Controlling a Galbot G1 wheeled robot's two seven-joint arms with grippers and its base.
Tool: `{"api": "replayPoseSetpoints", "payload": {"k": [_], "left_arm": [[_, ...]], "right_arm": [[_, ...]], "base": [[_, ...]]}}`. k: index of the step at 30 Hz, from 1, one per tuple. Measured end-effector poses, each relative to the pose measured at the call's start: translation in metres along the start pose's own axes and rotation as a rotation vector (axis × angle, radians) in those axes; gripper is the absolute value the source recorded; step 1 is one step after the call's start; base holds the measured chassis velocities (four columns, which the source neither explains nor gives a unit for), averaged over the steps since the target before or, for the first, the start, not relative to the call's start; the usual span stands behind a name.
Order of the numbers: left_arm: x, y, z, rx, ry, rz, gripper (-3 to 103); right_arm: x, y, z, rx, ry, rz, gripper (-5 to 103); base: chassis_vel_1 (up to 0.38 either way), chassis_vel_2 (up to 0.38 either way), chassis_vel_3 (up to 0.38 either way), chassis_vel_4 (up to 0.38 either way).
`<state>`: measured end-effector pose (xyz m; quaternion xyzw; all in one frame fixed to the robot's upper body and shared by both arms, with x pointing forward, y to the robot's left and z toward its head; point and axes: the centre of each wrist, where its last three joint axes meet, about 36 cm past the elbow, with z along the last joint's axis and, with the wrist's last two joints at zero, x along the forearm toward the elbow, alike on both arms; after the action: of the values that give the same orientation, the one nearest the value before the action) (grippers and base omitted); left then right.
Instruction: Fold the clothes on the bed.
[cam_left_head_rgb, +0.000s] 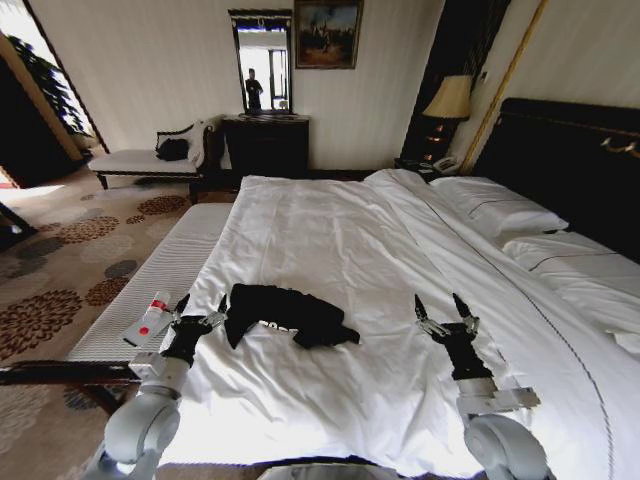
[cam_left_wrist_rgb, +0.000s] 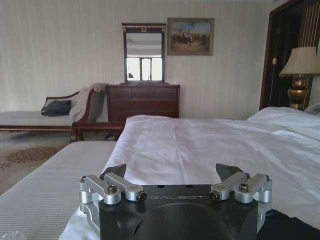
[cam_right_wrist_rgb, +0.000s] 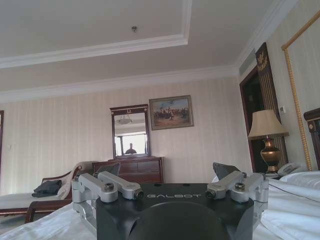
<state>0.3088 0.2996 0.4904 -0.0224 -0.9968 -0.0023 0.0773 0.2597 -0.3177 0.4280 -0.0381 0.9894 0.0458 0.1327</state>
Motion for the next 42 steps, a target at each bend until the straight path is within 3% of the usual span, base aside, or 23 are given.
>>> {"api": "replayPoseSetpoints", "payload": {"k": [1, 3, 4, 7, 8, 12, 18, 22, 26, 28, 30, 33, 39, 42], "left_arm": [[0.000, 0.000, 0.000, 0.000, 0.000, 0.000, 100], [-0.019, 0.005, -0.011, -0.034, 0.174, 0.004, 100], [-0.019, 0.005, -0.011, -0.034, 0.174, 0.004, 100], [-0.044, 0.001, -0.025, -0.031, 0.383, 0.022, 100], [-0.050, 0.000, -0.029, -0.020, 0.415, 0.037, 100], [-0.069, -0.005, -0.037, 0.006, 0.450, 0.082, 100], [-0.102, -0.009, -0.037, 0.047, 0.409, 0.132, 100], [-0.119, -0.004, -0.039, 0.081, 0.392, 0.127, 100], [-0.163, 0.013, -0.051, 0.149, 0.395, 0.067, 100], [-0.169, 0.014, -0.053, 0.156, 0.398, 0.058, 100], [-0.205, 0.024, -0.063, 0.207, 0.495, -0.026, 100], [-0.227, 0.028, -0.069, 0.245, 0.550, -0.066, 100], [-0.277, 0.035, -0.075, 0.253, 0.605, -0.125, 100], [-0.293, 0.037, -0.078, 0.293, 0.624, -0.119, 100]], "right_arm": [[0.000, 0.000, 0.000, 0.000, 0.000, 0.000, 100], [0.000, 0.002, 0.004, -0.006, 0.002, 0.009, 100], [0.000, 0.002, 0.004, -0.006, 0.002, 0.009, 100], [-0.001, 0.005, 0.010, -0.017, 0.003, 0.026, 100], [-0.002, 0.005, 0.012, -0.019, 0.004, 0.029, 100], [-0.003, 0.005, 0.017, -0.027, 0.008, 0.036, 100], [-0.006, 0.005, 0.028, -0.036, 0.019, 0.038, 100], [-0.006, 0.005, 0.031, -0.037, 0.024, 0.038, 100], [-0.005, 0.005, 0.037, -0.028, 0.036, 0.038, 100], [-0.005, 0.005, 0.038, -0.027, 0.038, 0.038, 100], [-0.003, 0.004, 0.043, -0.019, 0.050, 0.040, 100], [-0.003, 0.003, 0.045, -0.016, 0.056, 0.041, 100], [-0.003, -0.001, 0.050, -0.007, 0.066, 0.048, 100], [-0.004, -0.003, 0.053, -0.005, 0.071, 0.052, 100]], "base": [[0.000, 0.000, 0.000, 0.000], [0.000, 0.000, 0.000, 0.000], [0.000, 0.000, 0.000, 0.000], [0.000, 0.000, 0.000, 0.000], [0.000, 0.000, 0.000, 0.000], [0.000, 0.000, 0.000, 0.000], [0.000, 0.000, 0.000, 0.000], [0.000, 0.000, 0.000, 0.000], [0.000, 0.000, 0.000, 0.000], [0.000, 0.000, 0.000, 0.000], [0.000, 0.000, 0.000, 0.000], [0.000, 0.000, 0.000, 0.000], [0.000, 0.000, 0.000, 0.000], [0.000, 0.000, 0.000, 0.000]]}}
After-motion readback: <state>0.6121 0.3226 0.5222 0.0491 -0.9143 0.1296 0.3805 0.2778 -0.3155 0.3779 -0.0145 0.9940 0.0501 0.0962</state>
